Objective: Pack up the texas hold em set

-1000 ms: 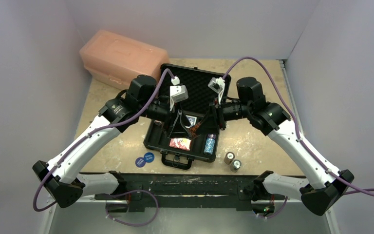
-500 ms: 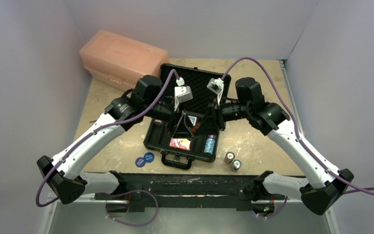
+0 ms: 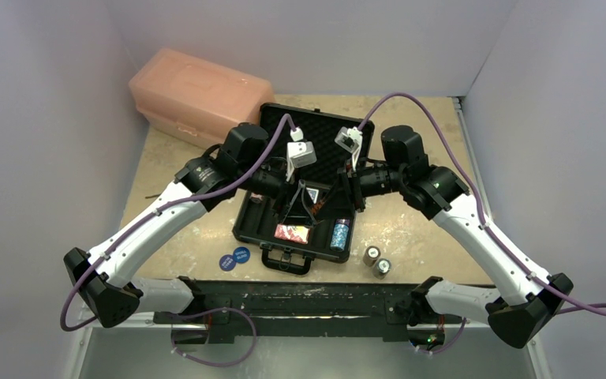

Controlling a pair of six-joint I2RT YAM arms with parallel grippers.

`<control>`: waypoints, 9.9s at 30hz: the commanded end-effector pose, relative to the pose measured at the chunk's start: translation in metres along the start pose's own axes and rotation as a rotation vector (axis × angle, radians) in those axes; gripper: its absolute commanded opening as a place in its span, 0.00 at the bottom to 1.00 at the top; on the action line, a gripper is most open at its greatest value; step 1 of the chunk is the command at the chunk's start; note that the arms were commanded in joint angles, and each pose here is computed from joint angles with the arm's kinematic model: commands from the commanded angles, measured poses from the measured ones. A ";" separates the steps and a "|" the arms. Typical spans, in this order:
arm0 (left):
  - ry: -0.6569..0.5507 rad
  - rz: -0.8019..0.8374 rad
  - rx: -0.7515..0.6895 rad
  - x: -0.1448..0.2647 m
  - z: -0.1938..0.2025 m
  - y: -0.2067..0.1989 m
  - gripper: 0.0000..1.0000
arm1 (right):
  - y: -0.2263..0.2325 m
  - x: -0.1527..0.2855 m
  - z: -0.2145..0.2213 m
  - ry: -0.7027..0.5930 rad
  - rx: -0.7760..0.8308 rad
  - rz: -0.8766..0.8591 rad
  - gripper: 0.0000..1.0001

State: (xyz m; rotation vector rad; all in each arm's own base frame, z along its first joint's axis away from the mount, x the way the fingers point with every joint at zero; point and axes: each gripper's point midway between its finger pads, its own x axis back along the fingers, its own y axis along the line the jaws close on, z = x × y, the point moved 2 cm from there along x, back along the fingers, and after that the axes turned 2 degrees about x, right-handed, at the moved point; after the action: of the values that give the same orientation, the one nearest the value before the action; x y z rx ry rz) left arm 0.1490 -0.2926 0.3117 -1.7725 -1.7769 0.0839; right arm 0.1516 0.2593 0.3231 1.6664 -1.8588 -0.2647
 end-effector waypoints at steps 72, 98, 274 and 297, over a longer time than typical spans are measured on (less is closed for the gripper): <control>-0.089 -0.776 0.077 0.082 0.072 0.065 0.00 | -0.012 0.002 -0.038 -0.134 -0.005 0.142 0.99; -0.036 -0.991 0.173 0.107 0.091 0.095 0.00 | -0.025 -0.003 -0.035 -0.139 -0.046 0.184 0.99; -0.001 -1.167 0.293 0.105 0.077 0.157 0.53 | -0.138 0.104 0.020 -0.488 -0.428 1.218 0.99; -0.164 -1.250 0.138 0.158 0.099 0.112 0.80 | -0.136 0.065 0.126 -0.033 -0.582 1.099 0.99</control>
State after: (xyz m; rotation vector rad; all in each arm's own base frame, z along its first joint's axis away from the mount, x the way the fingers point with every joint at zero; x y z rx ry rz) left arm 0.2087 -0.1001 0.2299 -0.3563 -2.5266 -0.1567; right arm 0.2120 0.1401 0.1961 0.1320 -2.2759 -0.3574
